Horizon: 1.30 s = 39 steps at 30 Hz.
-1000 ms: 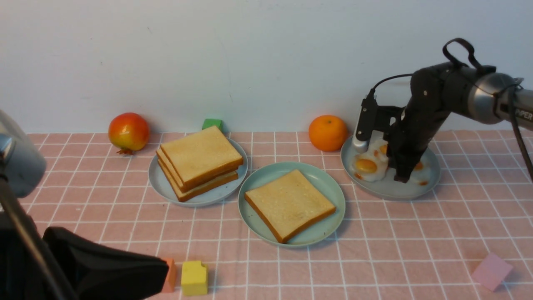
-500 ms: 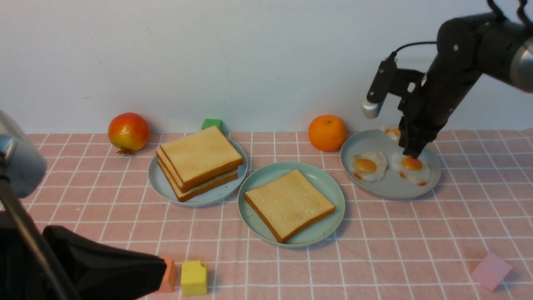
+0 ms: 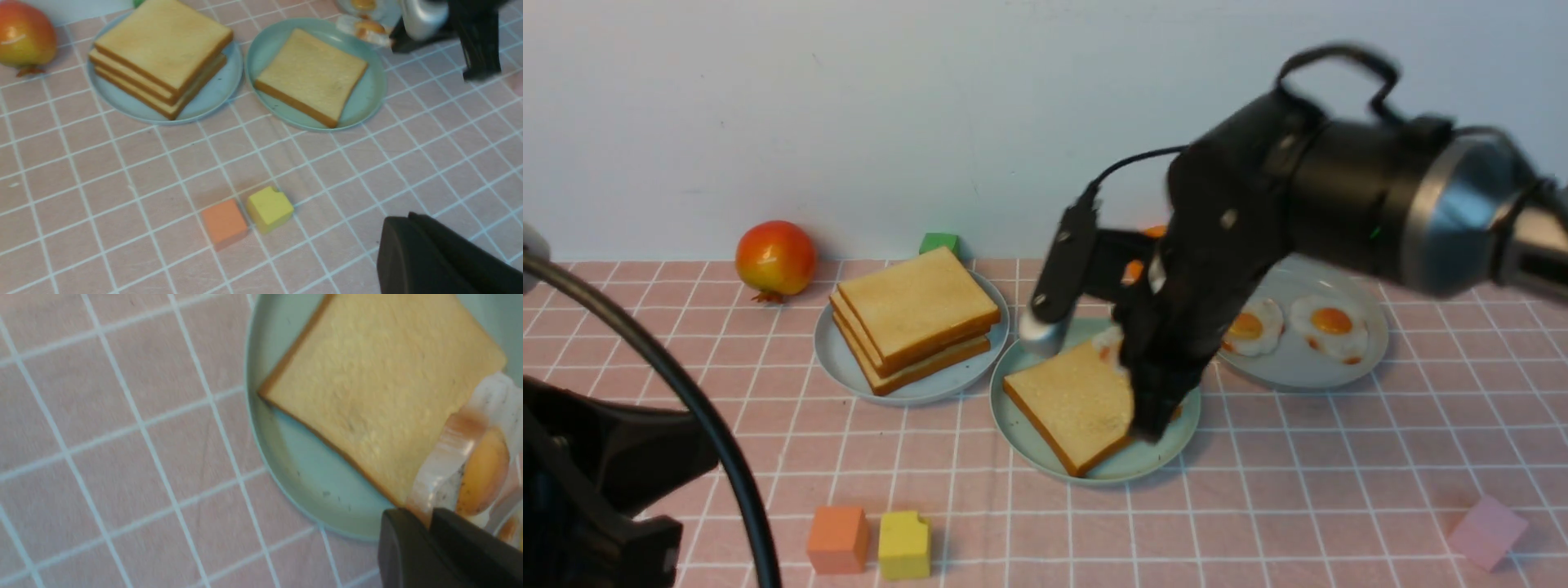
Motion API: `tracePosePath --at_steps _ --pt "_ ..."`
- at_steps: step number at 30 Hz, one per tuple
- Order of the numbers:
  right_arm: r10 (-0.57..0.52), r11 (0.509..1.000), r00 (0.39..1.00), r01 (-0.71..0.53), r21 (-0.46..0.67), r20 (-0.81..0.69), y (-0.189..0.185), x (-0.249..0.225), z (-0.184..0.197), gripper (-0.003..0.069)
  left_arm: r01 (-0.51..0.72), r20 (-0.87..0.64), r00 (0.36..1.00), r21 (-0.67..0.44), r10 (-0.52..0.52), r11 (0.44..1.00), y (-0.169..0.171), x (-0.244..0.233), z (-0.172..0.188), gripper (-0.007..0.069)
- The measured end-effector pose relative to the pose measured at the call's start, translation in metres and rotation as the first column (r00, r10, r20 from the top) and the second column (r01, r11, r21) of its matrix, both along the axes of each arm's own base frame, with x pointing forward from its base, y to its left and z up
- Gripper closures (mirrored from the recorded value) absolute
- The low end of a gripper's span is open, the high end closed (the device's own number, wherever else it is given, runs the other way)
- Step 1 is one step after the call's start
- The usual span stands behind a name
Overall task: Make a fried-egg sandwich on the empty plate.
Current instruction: Use the right arm to place the fried egg on the slice of bread in the middle
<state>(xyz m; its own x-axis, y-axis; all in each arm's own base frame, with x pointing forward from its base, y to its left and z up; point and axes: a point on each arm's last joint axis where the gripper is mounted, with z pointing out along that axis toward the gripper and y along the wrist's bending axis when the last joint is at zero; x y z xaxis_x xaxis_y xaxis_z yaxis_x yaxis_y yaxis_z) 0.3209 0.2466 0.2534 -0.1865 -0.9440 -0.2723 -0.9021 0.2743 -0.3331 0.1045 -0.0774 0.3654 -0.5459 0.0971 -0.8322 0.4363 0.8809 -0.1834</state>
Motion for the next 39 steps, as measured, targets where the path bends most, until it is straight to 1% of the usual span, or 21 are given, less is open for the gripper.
tracePosePath --at_steps 3,6,8,9,15,22,24,26,27,28,29,30,31,32,33,34,35,36,37,38,39 --pt "0.011 1.0 0.998 -0.012 0.023 0.064 0.016 0.001 -0.01 0.0586 -0.003 0.001 1.0 0.0 0.003 1.0 0.0 0.0 0.0 0.0613" --pt "0.003 1.0 0.996 -0.004 0.017 0.093 0.021 0.009 -0.025 0.0586 -0.004 0.001 1.0 -0.001 0.004 1.0 0.0 0.0 0.0 0.0613" --pt "-0.004 1.0 0.996 0.004 0.001 0.094 0.022 0.012 -0.033 0.0586 -0.004 0.001 1.0 0.0 0.004 1.0 0.0 0.0 0.0 0.0613" --pt "-0.007 0.999 0.996 0.01 -0.035 0.09 0.022 0.016 -0.045 0.0586 -0.004 0.001 1.0 0.0 0.004 1.0 0.0 0.0 0.0 0.0613" --pt "-0.015 0.996 0.997 0.021 -0.087 0.075 0.022 0.021 -0.066 0.0586 -0.004 -0.004 1.0 -0.001 0.004 1.0 0.0 0.0 0.0 0.0613" --pt "-0.021 0.994 0.998 0.026 -0.104 0.053 0.024 0.022 -0.08 0.0586 -0.001 -0.011 1.0 -0.009 0.001 1.0 0.0 0.0 0.0 0.0613" --pt "-0.039 0.994 0.998 0.044 -0.097 0.051 0.024 0.022 -0.081 0.0583 0.0 -0.014 1.0 -0.012 0.0 1.0 -0.001 -0.001 0.0 0.0613" --pt "-0.055 0.994 0.997 0.059 -0.089 0.05 0.024 0.023 -0.081 0.0564 0.002 -0.018 1.0 -0.015 -0.002 1.0 -0.001 -0.001 0.0 0.0613" --pt "-0.074 0.994 0.996 0.078 -0.08 0.048 0.024 0.023 -0.081 0.0526 0.002 -0.018 1.0 -0.015 -0.003 1.0 -0.001 -0.001 -0.001 0.0613" --pt "-0.077 0.994 0.996 0.081 -0.078 0.048 0.024 0.023 -0.081 0.052 0.002 -0.018 1.0 -0.015 -0.003 1.0 -0.001 -0.001 -0.001 0.0613" --pt "-0.097 0.992 0.994 0.1 -0.072 0.044 0.023 0.022 -0.081 0.0456 0.003 -0.019 1.0 -0.016 -0.003 1.0 -0.001 -0.001 -0.001 0.0613" --pt "-0.104 0.992 0.994 0.106 -0.07 0.043 0.023 0.022 -0.081 0.0447 0.003 -0.019 1.0 -0.016 -0.003 1.0 -0.001 -0.001 -0.001 0.0613" --pt "-0.121 0.99 0.992 0.123 -0.062 0.039 0.023 0.021 -0.078 0.0375 0.003 -0.02 1.0 -0.018 -0.004 1.0 -0.001 -0.001 -0.001 0.0613" --pt "-0.127 0.99 0.991 0.129 -0.058 0.039 0.023 0.02 -0.076 0.0343 0.003 -0.02 1.0 -0.018 -0.004 1.0 -0.001 -0.001 -0.001 0.0613" --pt "-0.138 0.989 0.99 0.14 -0.048 0.038 0.024 0.016 -0.068 0.027 0.005 -0.025 1.0 -0.023 -0.005 1.0 -0.001 -0.001 -0.001 0.0613" --pt "-0.139 0.989 0.99 0.141 -0.039 0.037 0.025 0.013 -0.062 0.023 0.006 -0.028 1.0 -0.026 -0.006 1.0 -0.002 -0.002 -0.001 0.0613" --pt "-0.141 0.99 0.989 0.142 -0.021 0.04 0.026 0.006 -0.047 0.0172 0.007 -0.038 0.999 -0.03 -0.008 1.0 -0.002 -0.002 -0.001 0.0613" --pt "-0.141 0.99 0.989 0.142 -0.024 0.036 0.027 0.004 -0.045 0.0165 0.008 -0.039 0.999 -0.031 -0.009 0.999 -0.002 -0.002 -0.001 0.0613" --pt "-0.152 0.988 0.988 0.153 -0.017 0.027 0.025 -0.009 -0.024 0.0123 0.011 -0.055 0.998 -0.023 -0.012 1.0 -0.003 -0.002 -0.003 0.0613" --pt "-0.155 0.988 0.988 0.156 -0.015 0.024 0.026 -0.012 -0.021 0.012 0.017 -0.059 0.998 -0.022 -0.018 1.0 -0.003 -0.002 -0.003 0.0613" --pt "-0.199 0.98 0.98 0.199 -0.007 -0.001 0.021 -0.025 -0.001 0.0108 0.022 -0.083 0.996 -0.008 -0.023 1.0 -0.006 -0.001 -0.006 0.0613"
